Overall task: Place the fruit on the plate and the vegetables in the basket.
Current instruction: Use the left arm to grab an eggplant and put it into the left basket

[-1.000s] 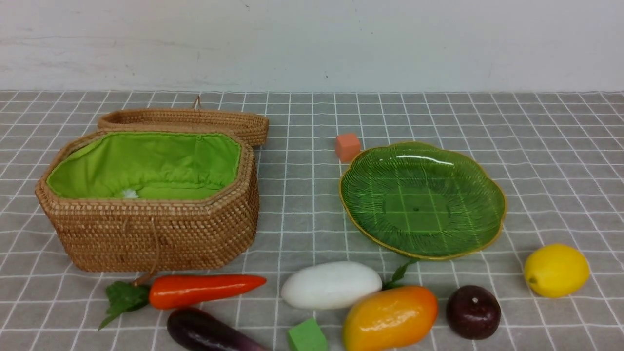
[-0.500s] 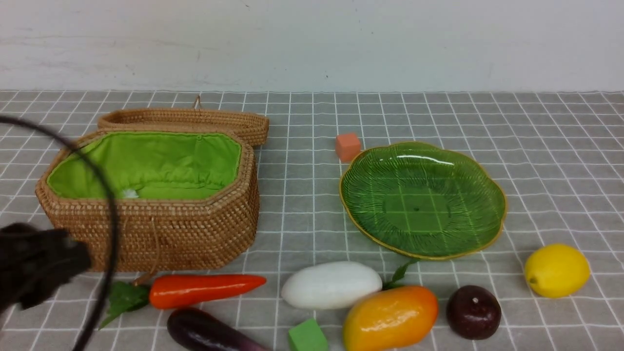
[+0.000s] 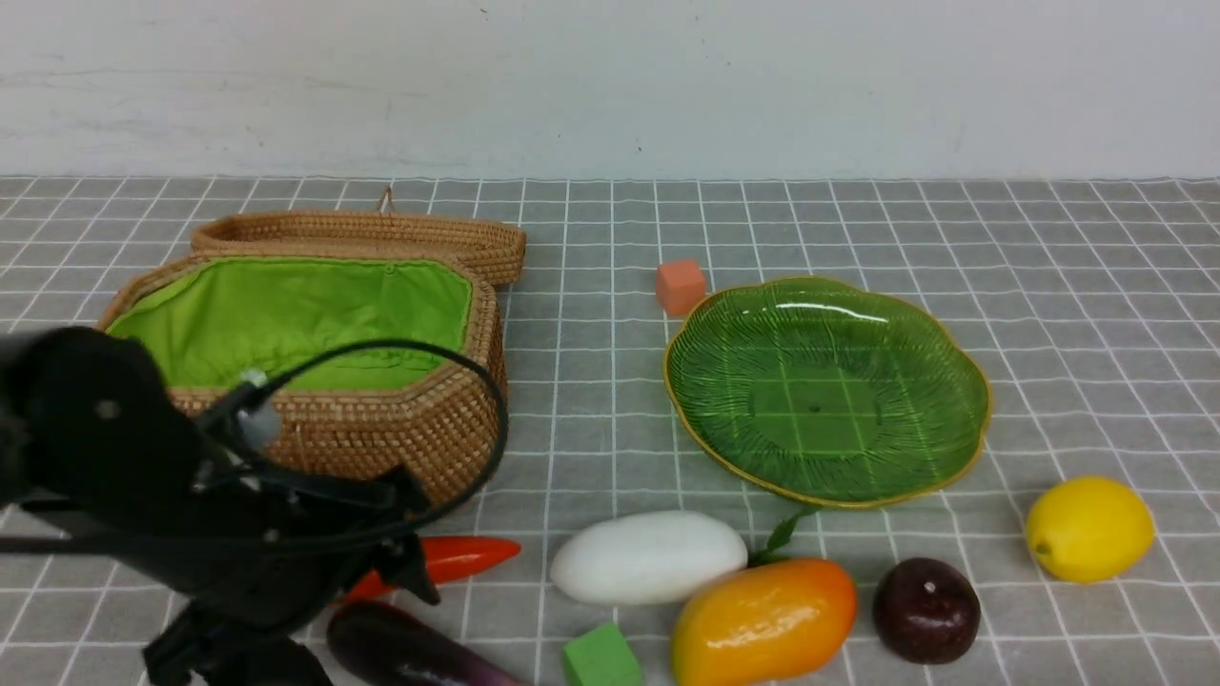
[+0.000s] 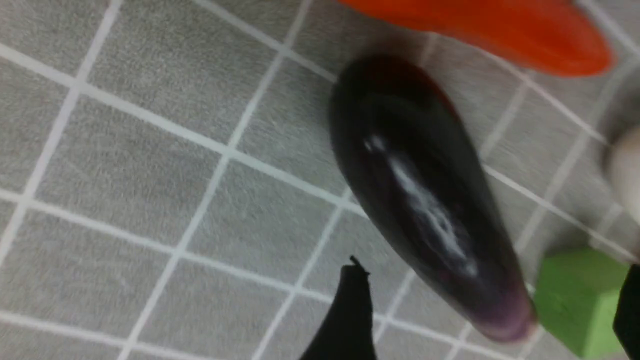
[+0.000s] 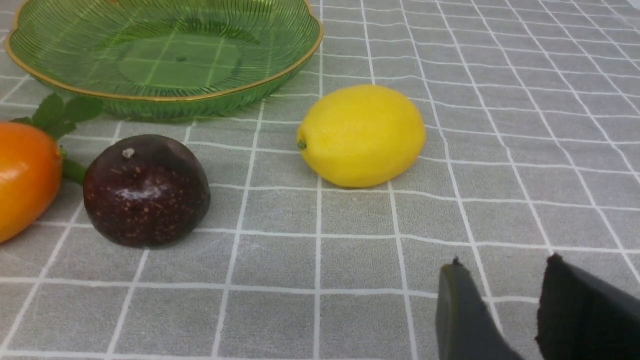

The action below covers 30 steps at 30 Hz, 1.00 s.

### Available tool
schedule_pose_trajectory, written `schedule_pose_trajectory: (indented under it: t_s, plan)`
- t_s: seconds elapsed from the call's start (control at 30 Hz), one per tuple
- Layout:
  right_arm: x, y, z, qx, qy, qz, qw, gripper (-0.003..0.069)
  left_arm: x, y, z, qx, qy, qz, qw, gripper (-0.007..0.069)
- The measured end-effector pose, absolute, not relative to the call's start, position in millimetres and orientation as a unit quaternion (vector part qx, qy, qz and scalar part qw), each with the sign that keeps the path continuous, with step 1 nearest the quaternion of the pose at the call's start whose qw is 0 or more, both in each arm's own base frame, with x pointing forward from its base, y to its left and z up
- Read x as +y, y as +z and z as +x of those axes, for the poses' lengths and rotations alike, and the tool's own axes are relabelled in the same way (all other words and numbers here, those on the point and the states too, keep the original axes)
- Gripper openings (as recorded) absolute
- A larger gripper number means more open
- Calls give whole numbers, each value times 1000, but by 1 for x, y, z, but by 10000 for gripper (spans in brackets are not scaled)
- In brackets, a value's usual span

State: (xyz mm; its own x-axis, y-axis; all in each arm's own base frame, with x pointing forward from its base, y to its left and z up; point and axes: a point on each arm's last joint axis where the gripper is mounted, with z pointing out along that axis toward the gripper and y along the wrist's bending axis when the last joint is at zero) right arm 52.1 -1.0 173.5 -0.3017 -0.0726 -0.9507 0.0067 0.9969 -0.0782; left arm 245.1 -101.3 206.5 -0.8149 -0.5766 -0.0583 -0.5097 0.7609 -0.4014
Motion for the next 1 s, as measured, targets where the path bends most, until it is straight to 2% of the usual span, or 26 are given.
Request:
schedule_pose_trajectory:
  t_s: [0.17,0.3,0.33,0.43,0.47,0.67,0.77,0.83,0.9,1.0]
  plan:
    - [-1,174,52,806,-34,-20,591,244,-106,177,258,928,-178,-320,64,626]
    - [-1,174,52,806,-34,-20,591,244,-108,160,265,928,-170,-327,58,519]
    - [-1,174,52,806,-34,-20,591,244,-108,160,265,928,-170,-326,58,512]
    - [-1,174,52,806,-34,-20,591,244,-108,164,264,933,-172,-311,62,414]
    - [-1,174,52,806,-34,-20,591,244,-108,167,263,935,-174,-302,63,417]
    - [-1,174,52,806,-34,-20,591,244,-107,200,244,937,-198,-283,56,417]
    - [-1,174,52,806,-34,-20,591,244,-106,235,229,923,-247,-284,74,417]
    - [-1,174,52,806,-34,-20,591,244,-105,254,223,914,-273,-282,100,417]
    - [-1,174,52,806,-34,-20,591,244,-96,288,224,887,-315,-299,157,417]
    - [-1,174,52,806,-34,-20,591,244,-70,327,242,837,-348,-344,245,417]
